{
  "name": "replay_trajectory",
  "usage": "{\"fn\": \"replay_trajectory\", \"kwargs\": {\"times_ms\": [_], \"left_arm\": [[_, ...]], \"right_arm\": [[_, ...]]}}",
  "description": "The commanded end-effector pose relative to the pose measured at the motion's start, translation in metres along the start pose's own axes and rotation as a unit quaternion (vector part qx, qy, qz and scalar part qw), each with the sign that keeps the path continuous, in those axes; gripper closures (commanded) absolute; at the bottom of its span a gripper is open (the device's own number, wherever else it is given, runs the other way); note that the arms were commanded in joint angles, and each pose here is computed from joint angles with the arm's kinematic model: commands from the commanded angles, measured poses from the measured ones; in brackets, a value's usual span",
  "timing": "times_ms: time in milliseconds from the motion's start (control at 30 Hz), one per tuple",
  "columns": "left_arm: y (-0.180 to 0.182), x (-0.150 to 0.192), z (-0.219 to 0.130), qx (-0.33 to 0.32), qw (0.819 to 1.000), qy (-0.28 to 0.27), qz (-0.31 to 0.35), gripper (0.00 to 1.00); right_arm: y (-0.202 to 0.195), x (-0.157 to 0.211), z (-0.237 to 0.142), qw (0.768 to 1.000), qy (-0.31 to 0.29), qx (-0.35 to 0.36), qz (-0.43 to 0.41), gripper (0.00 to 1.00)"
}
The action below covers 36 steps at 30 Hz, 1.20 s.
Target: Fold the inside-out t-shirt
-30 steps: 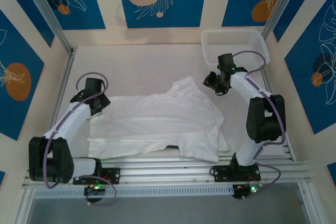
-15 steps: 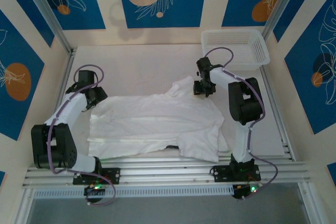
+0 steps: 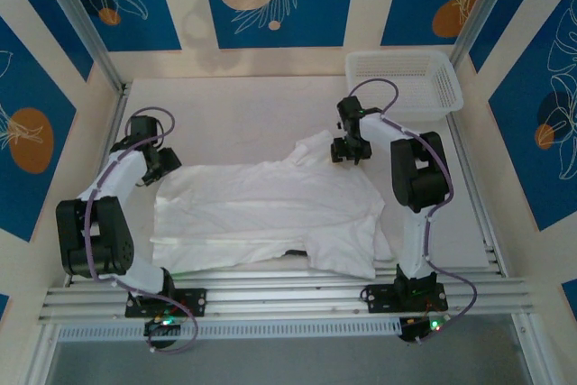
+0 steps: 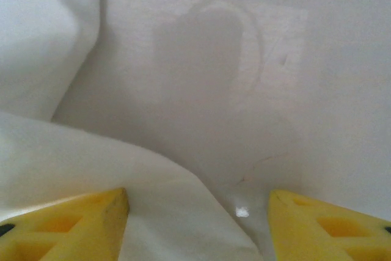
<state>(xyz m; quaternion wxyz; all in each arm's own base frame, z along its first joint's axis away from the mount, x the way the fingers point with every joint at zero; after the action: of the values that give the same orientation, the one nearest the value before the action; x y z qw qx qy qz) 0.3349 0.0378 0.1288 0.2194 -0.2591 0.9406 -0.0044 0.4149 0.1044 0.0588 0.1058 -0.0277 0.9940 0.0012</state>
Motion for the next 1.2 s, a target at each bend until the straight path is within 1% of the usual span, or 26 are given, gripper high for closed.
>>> {"fn": "replay_trajectory", "kwargs": {"times_ms": [0,133,167,233,267,367,500,600,767,900,1000,1067,1133,1167], "left_arm": [[0.006,-0.006,-0.002,-0.015,1.000,0.001,-0.007,0.39],[0.008,-0.008,0.003,-0.019,0.999,0.017,-0.030,0.40],[0.006,-0.008,0.005,-0.010,0.999,0.021,-0.036,0.40],[0.003,-0.010,0.006,0.006,0.998,0.025,-0.050,0.41],[0.002,-0.011,0.005,0.009,0.998,0.023,-0.052,0.41],[0.005,-0.016,0.004,-0.001,0.999,0.015,-0.052,0.41],[0.011,-0.022,0.008,-0.023,0.998,0.025,-0.056,0.41],[0.005,-0.029,0.015,-0.024,0.998,0.040,-0.031,0.41],[-0.016,-0.035,0.032,-0.005,0.997,0.073,0.030,0.42],[-0.025,-0.027,0.051,-0.030,0.989,0.113,0.089,0.42],[-0.026,-0.017,0.064,-0.039,0.984,0.139,0.105,0.43],[-0.022,-0.013,0.069,-0.047,0.983,0.144,0.101,0.48],[-0.019,-0.009,0.072,-0.056,0.983,0.146,0.097,0.56],[-0.017,-0.008,0.074,-0.059,0.983,0.148,0.095,0.63]], "right_arm": [[0.003,0.008,0.009,0.999,0.042,-0.030,0.001,0.44],[0.007,0.011,0.011,0.997,0.066,-0.050,-0.004,0.52],[0.008,0.011,0.011,0.996,0.069,-0.056,-0.006,0.57],[0.006,0.010,0.008,0.997,0.065,-0.052,-0.003,0.74],[0.005,0.007,0.003,0.997,0.055,-0.051,-0.005,0.80],[0.006,-0.005,-0.023,0.998,0.011,-0.058,-0.007,0.91],[0.012,-0.016,-0.064,0.995,-0.050,-0.085,-0.001,0.93],[0.016,-0.014,-0.079,0.991,-0.072,-0.112,0.012,0.94],[0.025,-0.004,-0.082,0.985,-0.076,-0.152,0.038,0.94],[0.026,0.001,-0.078,0.984,-0.069,-0.158,0.045,0.94],[0.025,0.002,-0.074,0.985,-0.063,-0.153,0.046,0.94],[0.022,0.002,-0.074,0.986,-0.063,-0.148,0.051,0.94],[0.016,0.001,-0.074,0.986,-0.061,-0.141,0.068,0.95],[0.012,0.000,-0.074,0.985,-0.059,-0.140,0.077,0.95]]}}
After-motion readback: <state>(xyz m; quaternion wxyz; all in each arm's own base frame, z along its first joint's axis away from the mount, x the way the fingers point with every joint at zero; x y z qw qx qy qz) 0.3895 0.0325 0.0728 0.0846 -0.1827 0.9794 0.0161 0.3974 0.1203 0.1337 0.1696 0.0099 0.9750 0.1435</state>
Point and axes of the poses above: each hand's point on the last joint's axis, 136 mm out from that joint toward the fingers, its own z axis out along the fingers, its own y axis along the line the jaws close on, x = y × z, the point moved 4 cm from there along -z, back along the fingers, and after that the axes turned 3 degrees about z, right-handed, at the moved point
